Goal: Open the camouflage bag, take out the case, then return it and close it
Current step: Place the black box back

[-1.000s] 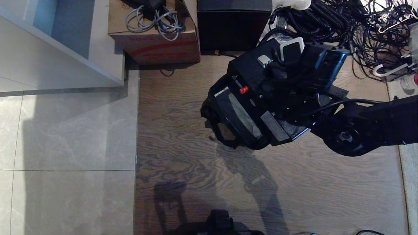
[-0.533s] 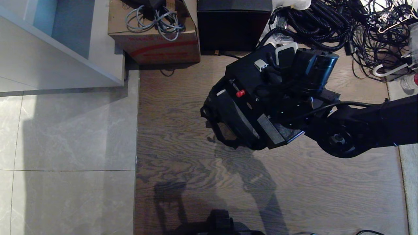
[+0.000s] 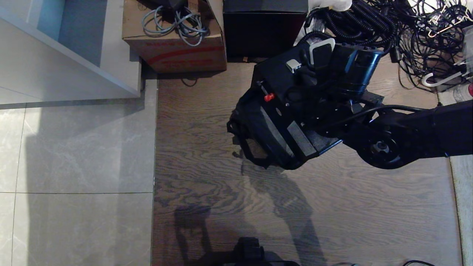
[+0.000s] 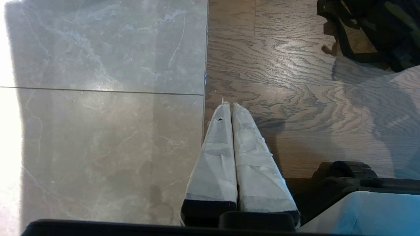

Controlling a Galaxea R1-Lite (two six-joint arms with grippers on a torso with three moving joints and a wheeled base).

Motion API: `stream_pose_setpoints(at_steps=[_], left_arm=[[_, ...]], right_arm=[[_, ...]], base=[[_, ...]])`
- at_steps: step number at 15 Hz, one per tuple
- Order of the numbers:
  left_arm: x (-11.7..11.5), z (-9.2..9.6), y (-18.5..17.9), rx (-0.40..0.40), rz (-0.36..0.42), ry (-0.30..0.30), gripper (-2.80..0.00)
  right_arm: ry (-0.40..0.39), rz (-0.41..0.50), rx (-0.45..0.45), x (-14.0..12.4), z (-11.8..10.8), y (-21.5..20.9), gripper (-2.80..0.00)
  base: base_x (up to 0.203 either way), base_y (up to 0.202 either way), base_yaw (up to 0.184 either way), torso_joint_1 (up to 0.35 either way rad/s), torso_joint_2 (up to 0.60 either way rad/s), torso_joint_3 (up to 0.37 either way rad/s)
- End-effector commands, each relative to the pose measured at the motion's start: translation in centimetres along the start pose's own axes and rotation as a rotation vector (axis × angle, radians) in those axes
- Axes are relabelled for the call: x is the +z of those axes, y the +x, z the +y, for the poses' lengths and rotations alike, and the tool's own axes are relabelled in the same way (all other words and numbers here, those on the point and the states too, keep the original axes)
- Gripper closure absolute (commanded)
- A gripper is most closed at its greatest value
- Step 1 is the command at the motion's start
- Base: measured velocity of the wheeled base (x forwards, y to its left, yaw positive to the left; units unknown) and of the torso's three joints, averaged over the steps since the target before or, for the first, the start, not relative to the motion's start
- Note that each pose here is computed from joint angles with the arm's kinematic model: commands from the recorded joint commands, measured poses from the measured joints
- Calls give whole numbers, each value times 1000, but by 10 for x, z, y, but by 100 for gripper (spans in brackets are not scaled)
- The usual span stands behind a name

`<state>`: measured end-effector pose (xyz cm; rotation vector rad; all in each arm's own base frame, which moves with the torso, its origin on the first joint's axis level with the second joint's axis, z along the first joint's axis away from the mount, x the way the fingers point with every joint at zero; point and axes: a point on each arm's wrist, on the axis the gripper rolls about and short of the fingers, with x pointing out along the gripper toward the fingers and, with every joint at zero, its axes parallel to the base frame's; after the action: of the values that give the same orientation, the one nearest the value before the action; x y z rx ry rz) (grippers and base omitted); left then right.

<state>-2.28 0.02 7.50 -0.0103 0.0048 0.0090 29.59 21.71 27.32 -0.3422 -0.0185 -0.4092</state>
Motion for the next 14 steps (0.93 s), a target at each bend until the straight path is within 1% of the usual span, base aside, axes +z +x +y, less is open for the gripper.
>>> stream_pose_setpoints(at_steps=[1,3,6,7,10,14], left_arm=[[0,0,0,0,0,0,0],[0,0,0,0,-1,0,0],[0,0,0,0,0,0,0],[0,0,0,0,0,0,0],[0,0,0,0,0,0,0],[0,0,0,0,0,0,0]], right_arm=[[5,1,13,-5,6,0,0],[23,-6,33,-4,8,2,0],[22,-6,44,-9,13,2,0],[37,1,48,-11,14,2,0],[25,15,56,-21,16,1,0],[20,19,61,-25,19,2,0]], base=[[0,0,0,0,0,0],[0,0,0,0,0,0],[0,0,0,0,0,0],[0,0,0,0,0,0],[0,0,0,0,0,0],[0,0,0,0,0,0]])
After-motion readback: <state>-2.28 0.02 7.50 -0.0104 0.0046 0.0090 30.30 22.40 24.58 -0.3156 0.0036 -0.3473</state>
